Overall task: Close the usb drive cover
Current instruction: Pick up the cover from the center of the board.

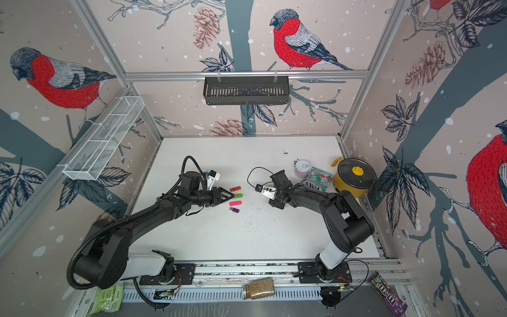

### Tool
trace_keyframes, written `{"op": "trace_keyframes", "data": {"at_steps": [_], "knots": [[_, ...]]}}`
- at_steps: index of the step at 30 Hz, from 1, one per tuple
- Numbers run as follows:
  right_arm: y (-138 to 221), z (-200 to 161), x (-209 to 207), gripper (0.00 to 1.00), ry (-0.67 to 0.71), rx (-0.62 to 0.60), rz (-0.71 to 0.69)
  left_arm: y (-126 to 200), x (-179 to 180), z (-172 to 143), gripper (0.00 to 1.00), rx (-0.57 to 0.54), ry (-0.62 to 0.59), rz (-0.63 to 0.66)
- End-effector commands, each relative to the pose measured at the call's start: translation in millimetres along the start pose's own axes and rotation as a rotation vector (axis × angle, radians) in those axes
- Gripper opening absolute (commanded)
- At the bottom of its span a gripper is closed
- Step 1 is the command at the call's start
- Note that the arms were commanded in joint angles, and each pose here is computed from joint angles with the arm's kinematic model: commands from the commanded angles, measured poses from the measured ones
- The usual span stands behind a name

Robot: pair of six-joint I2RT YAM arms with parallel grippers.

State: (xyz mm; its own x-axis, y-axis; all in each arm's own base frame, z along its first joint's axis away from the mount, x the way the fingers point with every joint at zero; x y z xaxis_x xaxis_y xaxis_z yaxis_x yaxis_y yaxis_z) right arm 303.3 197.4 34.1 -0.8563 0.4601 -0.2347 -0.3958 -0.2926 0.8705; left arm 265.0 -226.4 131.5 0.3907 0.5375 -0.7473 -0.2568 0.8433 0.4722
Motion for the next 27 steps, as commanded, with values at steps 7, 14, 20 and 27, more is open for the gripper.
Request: {"op": "trace_keyframes", "data": {"at_steps": [7,14,20,27], "knots": [[6.3,-23.3,21.8,0.50,-0.041,0.080,0.062,0.4,-5.0,4.1,0.51,-0.020,-0.027,-0.023],[8.3,-21.8,39.2,0.50,0.016,0.082,0.106,1.0,-5.7,4.1,0.51,-0.023,-0.025,-0.025],[11.2,-36.8,38.3,0.50,-0.019,0.142,0.083,0.4,-5.4,3.5,0.50,-0.021,-0.025,-0.028],[17.6,-33.6,33.4,0.51,-0.067,0.128,0.063,-0.5,-7.0,4.8,0.50,-0.019,-0.025,-0.039]]}}
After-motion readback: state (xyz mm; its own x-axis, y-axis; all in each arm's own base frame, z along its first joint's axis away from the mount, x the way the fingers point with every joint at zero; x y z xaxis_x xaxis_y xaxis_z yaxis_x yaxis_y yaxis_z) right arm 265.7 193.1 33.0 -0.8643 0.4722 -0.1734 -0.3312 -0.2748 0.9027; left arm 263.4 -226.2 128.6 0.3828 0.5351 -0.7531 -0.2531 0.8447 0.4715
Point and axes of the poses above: each gripper's point midway between its finger pads, its own y axis back along the fingers, its own x axis along the line the jaws close on, z = x × y, the point moved 1 cm from there along y, back along the fingers, and after that the axes turned 11 degrees about -y, right-handed, at the moved point
